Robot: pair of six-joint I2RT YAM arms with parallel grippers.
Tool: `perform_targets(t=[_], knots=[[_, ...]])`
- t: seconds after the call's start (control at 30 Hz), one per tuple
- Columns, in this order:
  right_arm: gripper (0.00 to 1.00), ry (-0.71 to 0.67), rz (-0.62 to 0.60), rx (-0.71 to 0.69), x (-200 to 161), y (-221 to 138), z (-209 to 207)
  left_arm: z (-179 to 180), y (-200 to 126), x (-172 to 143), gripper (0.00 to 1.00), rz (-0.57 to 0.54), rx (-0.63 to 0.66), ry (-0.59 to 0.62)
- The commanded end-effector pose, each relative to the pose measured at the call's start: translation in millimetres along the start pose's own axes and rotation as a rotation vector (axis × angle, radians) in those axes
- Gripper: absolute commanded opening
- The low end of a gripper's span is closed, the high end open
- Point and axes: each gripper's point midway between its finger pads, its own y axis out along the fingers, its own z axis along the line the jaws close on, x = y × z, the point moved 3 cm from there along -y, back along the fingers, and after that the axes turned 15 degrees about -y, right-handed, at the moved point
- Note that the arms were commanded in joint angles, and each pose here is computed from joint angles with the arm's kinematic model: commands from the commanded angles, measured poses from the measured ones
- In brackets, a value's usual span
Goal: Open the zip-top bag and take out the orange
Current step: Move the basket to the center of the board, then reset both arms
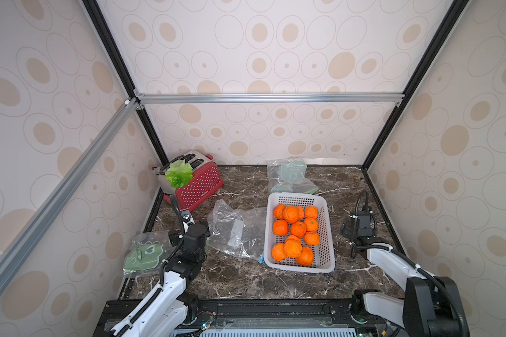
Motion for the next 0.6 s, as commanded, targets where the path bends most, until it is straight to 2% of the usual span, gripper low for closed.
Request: perform_targets(t=[0.0, 0.1, 0.2, 0.3, 0.37, 0.5, 0.57], knots=[[0.92, 0.038, -0.108, 0.014, 24.5, 3.5, 4.2, 4.0, 9.3, 11.3, 0.99, -0.110, 0.031, 0.066], [0.93, 0.039, -0.165, 0.017, 35.6, 8.8, 7.9, 8.0, 39.3, -10.8, 0.99, -0.006, -0.004, 0.001], [0.95, 0.049, -0.229, 0.040, 45.7, 12.5, 13.4, 5.1, 64.4, -13.8, 0.99, 0.063, -0.019, -0.008], [0.95, 0.009, -0.350, 0.081, 58.5, 10.3, 21.7, 3.8, 84.1, -8.1, 0.99, 0.038, -0.039, -0.049], [0.96, -0.019, -0.372, 0.069, 60.8, 9.9, 24.8, -3.8, 92.9, -6.0, 0.99, 0.021, -0.094, -0.064], [0.96, -0.026, -0.466, 0.078, 57.0, 11.7, 31.4, -23.2, 99.4, -17.1, 0.99, 0.021, -0.218, 0.008], [0.96, -0.072, -0.466, 0.104, 58.5, 11.1, 40.7, -36.0, 105.5, -30.6, 0.99, 0.047, -0.296, 0.051]])
